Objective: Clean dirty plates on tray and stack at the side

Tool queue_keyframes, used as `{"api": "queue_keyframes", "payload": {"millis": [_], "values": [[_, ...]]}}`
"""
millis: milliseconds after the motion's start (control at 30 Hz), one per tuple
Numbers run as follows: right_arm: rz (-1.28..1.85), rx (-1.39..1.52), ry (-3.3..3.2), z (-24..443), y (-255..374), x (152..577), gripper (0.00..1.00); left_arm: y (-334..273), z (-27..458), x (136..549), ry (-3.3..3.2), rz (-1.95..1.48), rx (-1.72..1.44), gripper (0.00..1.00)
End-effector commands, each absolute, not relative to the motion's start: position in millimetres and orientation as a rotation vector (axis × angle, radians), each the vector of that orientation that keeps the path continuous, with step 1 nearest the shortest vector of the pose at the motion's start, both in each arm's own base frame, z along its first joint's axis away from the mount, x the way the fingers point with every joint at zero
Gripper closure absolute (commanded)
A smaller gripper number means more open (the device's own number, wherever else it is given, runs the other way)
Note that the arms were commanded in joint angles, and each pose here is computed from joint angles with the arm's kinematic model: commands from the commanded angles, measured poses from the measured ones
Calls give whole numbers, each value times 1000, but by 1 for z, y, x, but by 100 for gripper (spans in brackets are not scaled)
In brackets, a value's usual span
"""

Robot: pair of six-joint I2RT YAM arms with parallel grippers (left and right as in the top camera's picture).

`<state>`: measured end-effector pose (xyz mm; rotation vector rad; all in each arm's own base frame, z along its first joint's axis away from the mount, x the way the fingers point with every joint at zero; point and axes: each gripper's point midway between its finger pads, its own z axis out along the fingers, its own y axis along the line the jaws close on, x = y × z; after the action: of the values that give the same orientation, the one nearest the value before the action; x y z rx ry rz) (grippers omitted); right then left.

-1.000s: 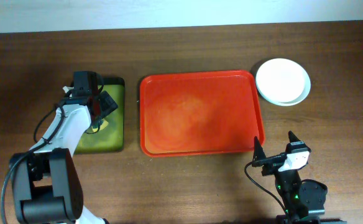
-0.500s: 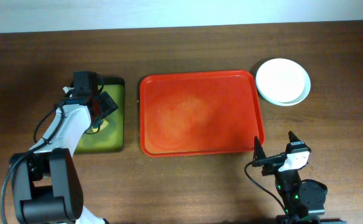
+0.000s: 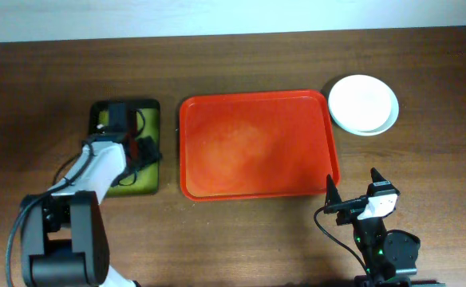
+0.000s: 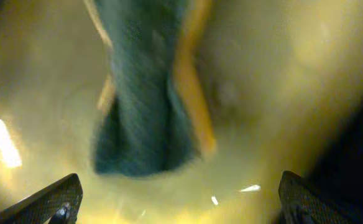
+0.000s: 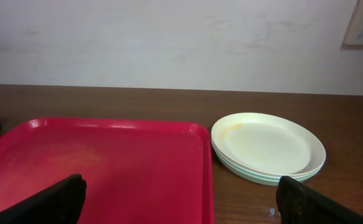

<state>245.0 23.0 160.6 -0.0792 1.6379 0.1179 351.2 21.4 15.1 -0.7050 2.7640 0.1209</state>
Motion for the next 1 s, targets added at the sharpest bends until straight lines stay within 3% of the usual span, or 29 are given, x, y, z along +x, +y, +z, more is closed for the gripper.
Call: {"api": "queue_keyframes", "payload": {"millis": [0, 533, 767, 967], "values": [[109, -80, 1639, 158, 22, 245, 2, 1, 52, 354, 2660, 117, -434, 1], [108, -80, 1639, 158, 22, 245, 2, 12, 127, 245, 2161, 94, -316, 1], [109, -80, 1639, 158, 22, 245, 2, -11, 139, 253, 1838, 20, -26, 1], [109, -80, 1639, 158, 22, 245, 2, -10, 152, 253, 1676, 7, -21, 1]]}}
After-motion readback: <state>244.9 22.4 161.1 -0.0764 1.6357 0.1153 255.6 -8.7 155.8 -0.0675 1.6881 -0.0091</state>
